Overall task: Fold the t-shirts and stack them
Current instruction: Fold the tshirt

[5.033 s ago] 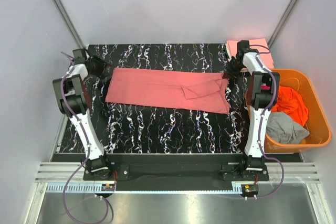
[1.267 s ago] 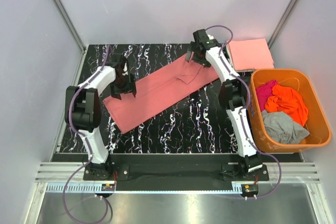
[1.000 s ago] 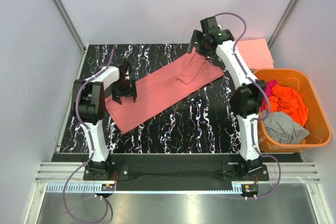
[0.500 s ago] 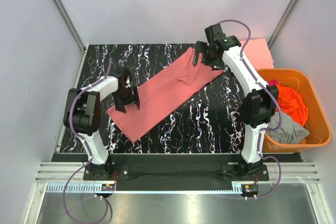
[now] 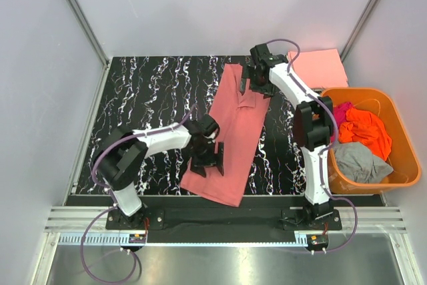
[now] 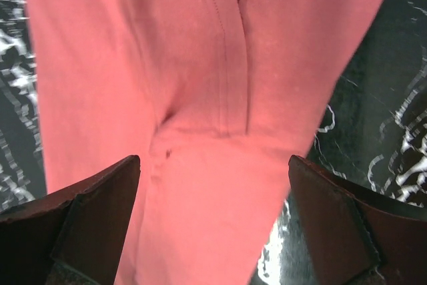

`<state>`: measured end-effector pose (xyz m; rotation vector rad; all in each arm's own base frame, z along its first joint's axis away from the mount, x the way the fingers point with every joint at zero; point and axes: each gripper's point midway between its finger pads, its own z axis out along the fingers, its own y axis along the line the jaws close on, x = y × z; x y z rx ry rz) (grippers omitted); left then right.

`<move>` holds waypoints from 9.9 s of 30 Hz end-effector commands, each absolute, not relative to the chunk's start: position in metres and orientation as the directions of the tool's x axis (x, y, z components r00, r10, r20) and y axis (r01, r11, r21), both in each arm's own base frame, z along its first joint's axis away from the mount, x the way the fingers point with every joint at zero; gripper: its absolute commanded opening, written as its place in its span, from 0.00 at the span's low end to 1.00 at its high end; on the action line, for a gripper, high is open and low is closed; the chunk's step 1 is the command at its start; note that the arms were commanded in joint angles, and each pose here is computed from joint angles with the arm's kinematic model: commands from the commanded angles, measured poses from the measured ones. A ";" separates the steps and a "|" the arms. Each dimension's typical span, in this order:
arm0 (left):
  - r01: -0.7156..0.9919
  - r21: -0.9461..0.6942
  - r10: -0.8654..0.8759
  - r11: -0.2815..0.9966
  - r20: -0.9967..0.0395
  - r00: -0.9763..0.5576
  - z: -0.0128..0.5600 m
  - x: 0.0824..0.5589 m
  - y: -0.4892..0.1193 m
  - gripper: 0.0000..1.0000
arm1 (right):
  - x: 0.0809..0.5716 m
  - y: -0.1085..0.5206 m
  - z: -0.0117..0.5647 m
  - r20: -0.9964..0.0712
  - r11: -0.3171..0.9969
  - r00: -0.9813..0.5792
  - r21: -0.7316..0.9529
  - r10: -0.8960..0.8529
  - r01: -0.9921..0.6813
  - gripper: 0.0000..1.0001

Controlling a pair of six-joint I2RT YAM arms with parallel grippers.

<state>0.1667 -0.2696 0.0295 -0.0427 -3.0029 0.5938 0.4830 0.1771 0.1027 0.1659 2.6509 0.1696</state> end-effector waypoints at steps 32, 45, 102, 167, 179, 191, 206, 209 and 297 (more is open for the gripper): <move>0.036 -0.654 -0.061 0.756 -0.125 -0.990 0.122 0.239 -0.225 0.75 | 0.599 0.302 0.068 -0.725 0.941 -0.682 0.156 -0.097 -0.300 0.91; -0.045 -0.565 -0.039 0.824 0.023 -0.999 0.052 0.236 -0.282 0.75 | 0.516 0.266 0.249 -0.728 0.938 -0.684 0.259 0.035 -0.228 1.00; 0.059 -0.565 0.081 0.823 0.015 -0.997 0.006 0.126 -0.221 0.63 | 0.145 0.170 0.021 0.065 0.796 -0.943 0.518 0.326 0.311 0.56; -0.136 -0.511 -0.072 0.849 0.143 -0.987 -0.005 0.075 -0.192 0.00 | 0.105 0.162 0.032 0.177 0.727 -0.880 0.505 0.441 0.465 0.00; -0.101 -0.609 -0.053 0.787 0.097 -0.994 0.028 0.090 -0.218 0.00 | 0.099 0.176 0.032 0.220 0.686 -0.896 0.582 0.385 0.437 0.00; -0.030 -0.696 -0.106 0.717 -0.066 -0.992 0.090 0.141 -0.247 0.00 | 0.154 0.187 0.065 0.089 0.723 -0.930 0.604 0.357 0.335 0.00; -0.168 -0.661 -0.354 0.731 -0.156 -0.922 0.110 0.317 -0.238 0.00 | 0.334 0.163 0.102 -0.011 0.755 -0.929 0.587 0.369 0.293 0.00; -0.174 -0.670 -0.364 0.722 -0.153 -0.919 0.105 0.342 -0.241 0.00 | 0.364 0.166 0.105 -0.014 0.755 -0.934 0.593 0.356 0.279 0.00; 0.064 -0.659 -0.263 0.750 -0.384 -0.885 0.137 0.497 -0.251 0.42 | 0.516 0.165 0.106 -0.241 0.810 -0.917 0.572 0.318 0.131 0.19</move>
